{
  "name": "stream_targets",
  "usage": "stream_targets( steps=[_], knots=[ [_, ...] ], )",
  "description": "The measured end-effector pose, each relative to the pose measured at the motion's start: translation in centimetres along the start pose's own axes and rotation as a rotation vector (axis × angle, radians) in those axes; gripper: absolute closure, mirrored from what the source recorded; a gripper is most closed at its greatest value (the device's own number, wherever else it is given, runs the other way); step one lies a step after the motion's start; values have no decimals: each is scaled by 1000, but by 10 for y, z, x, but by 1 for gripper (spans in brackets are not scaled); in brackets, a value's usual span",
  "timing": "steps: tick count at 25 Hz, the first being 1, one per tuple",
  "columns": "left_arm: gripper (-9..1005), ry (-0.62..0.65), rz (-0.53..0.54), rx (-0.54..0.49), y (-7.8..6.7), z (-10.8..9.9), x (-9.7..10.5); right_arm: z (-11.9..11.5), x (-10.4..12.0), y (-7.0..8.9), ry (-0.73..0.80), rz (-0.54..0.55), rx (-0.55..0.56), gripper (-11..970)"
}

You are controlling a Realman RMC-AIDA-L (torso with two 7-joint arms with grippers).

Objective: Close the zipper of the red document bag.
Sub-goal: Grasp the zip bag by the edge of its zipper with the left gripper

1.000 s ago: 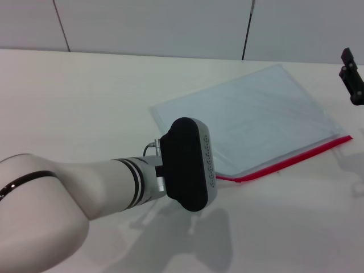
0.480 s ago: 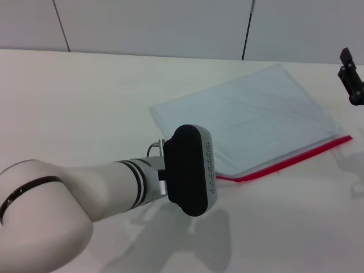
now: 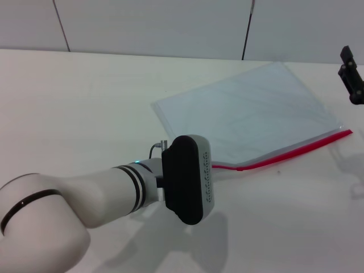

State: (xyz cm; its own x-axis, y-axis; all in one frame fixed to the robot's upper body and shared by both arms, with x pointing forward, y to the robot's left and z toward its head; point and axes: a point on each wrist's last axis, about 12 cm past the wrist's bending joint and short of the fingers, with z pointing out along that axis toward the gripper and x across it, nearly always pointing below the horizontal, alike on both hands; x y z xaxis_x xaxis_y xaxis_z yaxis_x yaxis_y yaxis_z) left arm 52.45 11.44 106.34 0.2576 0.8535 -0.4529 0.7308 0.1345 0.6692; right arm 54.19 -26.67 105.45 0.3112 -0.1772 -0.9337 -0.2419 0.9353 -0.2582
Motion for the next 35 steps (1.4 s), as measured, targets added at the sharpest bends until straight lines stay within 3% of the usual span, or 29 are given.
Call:
stream_targets(
  steps=[5, 12, 16, 19, 26, 31, 35],
  knots=[
    [941, 0, -8, -1, 0, 1, 1, 0, 0, 1, -1, -1, -8, 277],
    [943, -28, -19, -39, -1, -1, 3, 1, 0, 4, -3, -13, -31, 276],
    [943, -70, -49, -109, 3, -5, 5, 0, -1, 4, -3, 11, -45, 276],
    [944, -147, -84, -225, 6, -15, 7, -1, -2, 2, -20, 61, -89, 276],
    [944, -281, -91, -439, 1, -30, 15, -1, -7, -30, 40, 206, -348, 288],
    [943, -286, -111, -473, -1, -32, 21, -5, -5, -38, 128, 164, -465, 298],
    [943, -290, -108, -484, -5, -34, 23, -7, -6, -33, 120, 114, -537, 307]
  ],
)
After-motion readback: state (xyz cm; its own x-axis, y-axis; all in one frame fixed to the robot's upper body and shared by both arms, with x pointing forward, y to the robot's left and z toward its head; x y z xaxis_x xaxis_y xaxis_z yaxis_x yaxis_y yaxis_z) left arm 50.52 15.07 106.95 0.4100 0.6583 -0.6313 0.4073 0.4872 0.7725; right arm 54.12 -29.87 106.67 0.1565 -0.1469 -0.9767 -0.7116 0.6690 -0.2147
